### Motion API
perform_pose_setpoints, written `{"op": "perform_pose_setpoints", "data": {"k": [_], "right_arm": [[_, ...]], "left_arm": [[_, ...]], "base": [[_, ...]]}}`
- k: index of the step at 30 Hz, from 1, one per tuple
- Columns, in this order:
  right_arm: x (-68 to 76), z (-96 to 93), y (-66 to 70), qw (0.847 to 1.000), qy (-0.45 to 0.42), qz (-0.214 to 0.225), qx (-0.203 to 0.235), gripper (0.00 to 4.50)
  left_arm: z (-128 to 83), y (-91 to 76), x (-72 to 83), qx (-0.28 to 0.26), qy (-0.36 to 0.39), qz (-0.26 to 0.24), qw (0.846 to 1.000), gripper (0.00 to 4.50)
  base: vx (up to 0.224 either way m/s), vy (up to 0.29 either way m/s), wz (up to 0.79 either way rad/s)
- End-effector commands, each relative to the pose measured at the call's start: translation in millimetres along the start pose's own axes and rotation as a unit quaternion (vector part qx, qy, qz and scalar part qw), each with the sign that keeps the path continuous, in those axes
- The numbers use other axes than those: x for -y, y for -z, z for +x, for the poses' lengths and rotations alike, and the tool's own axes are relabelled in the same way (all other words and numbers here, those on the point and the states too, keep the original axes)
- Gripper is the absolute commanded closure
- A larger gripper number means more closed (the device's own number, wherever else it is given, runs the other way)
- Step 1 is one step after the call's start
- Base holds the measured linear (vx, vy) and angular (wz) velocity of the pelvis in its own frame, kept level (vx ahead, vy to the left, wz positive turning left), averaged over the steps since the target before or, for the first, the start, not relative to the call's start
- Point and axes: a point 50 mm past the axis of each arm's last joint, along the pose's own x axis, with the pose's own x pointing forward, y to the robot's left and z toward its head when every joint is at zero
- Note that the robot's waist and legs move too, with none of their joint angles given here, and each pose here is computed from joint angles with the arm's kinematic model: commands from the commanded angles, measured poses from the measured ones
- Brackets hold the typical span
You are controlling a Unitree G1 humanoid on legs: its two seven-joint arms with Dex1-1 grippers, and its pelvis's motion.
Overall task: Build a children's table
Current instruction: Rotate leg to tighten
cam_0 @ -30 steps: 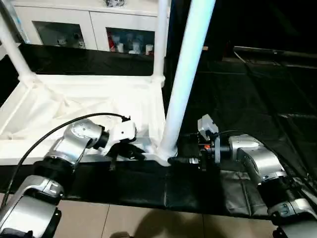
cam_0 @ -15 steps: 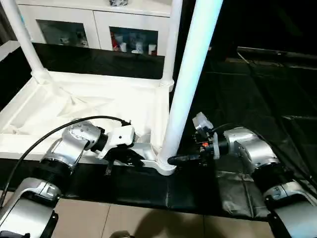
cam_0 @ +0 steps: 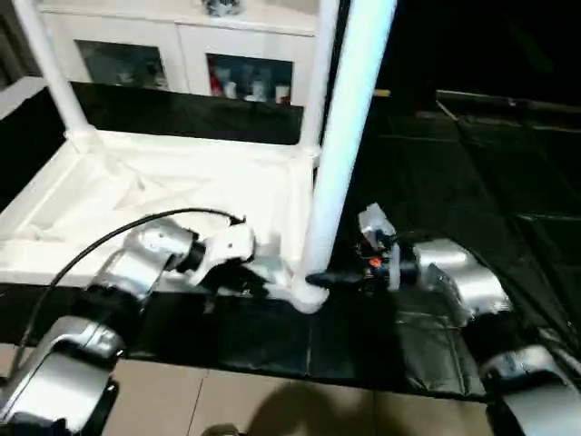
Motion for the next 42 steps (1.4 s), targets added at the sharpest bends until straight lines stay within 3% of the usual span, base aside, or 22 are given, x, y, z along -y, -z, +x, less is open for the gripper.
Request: {"op": "perform_pose_setpoints", "data": {"k": [1, 5, 10, 12, 15, 18, 22, 27, 31, 39, 42], "right_arm": [[-3.7, 26.4, 9.2, 0.997, 0.066, 0.043, -0.006, 2.46], [1.0, 42.2, 8.6, 0.989, 0.137, 0.062, -0.006, 2.5], [9.0, 76.0, -1.7, 0.962, 0.26, 0.077, -0.007, 2.52], [9.6, 79.6, -4.1, 0.959, 0.273, 0.08, -0.006, 2.52], [5.8, 87.2, -10.6, 0.965, 0.255, 0.052, -0.01, 2.52], [4.2, 88.1, -11.2, 0.969, 0.243, 0.04, -0.013, 1.86], [7.6, 78.1, -10.3, 0.97, 0.238, 0.037, 0.007, 1.51], [15.9, 41.8, -5.6, 0.977, 0.213, 0.021, 0.018, 1.1], [20.1, 10.7, -4.5, 0.985, 0.171, -0.007, 0.001, 0.7], [18.2, -21.7, -11.1, 0.996, 0.076, -0.044, -0.024, 0.03], [21.8, -29.9, -12.8, 0.995, 0.06, -0.061, -0.045, 0.03]], "left_arm": [[20.4, -19.8, -8.4, 0.048, -0.044, -0.056, 0.996, 4.5], [29.1, -32.8, -16.4, 0.073, -0.081, -0.09, 0.99, 4.5], [44.0, -50.1, -28.1, 0.089, -0.165, -0.131, 0.973, 4.5], [45.2, -51.9, -29.3, 0.09, -0.176, -0.135, 0.971, 4.5], [47.5, -56.2, -30.6, 0.091, -0.19, -0.136, 0.968, 4.5], [47.6, -56.3, -30.7, 0.089, -0.192, -0.134, 0.968, 4.5], [41.7, -48.3, -30.0, 0.075, -0.19, -0.114, 0.972, 4.5], [29.1, -37.1, -24.2, 0.074, -0.144, -0.07, 0.984, 4.5], [21.0, -27.1, -14.1, 0.058, -0.07, -0.034, 0.995, 4.5], [11.7, -16.5, -0.4, 0.034, 0.024, 0.016, 0.999, 4.5], [10.8, -16.1, 4.6, 0.034, 0.057, 0.03, 0.997, 4.5]], "base": [[0.0, 0.0, 0.0], [0.0, 0.0, 0.0], [0.0, 0.0, 0.0], [0.0, 0.0, 0.0], [0.0, 0.0, 0.0], [0.0, 0.0, 0.0], [0.0, 0.0, 0.0], [0.0, 0.0, 0.0], [0.0, 0.0, 0.0], [0.0, 0.0, 0.0], [0.0, 0.0, 0.0]]}}
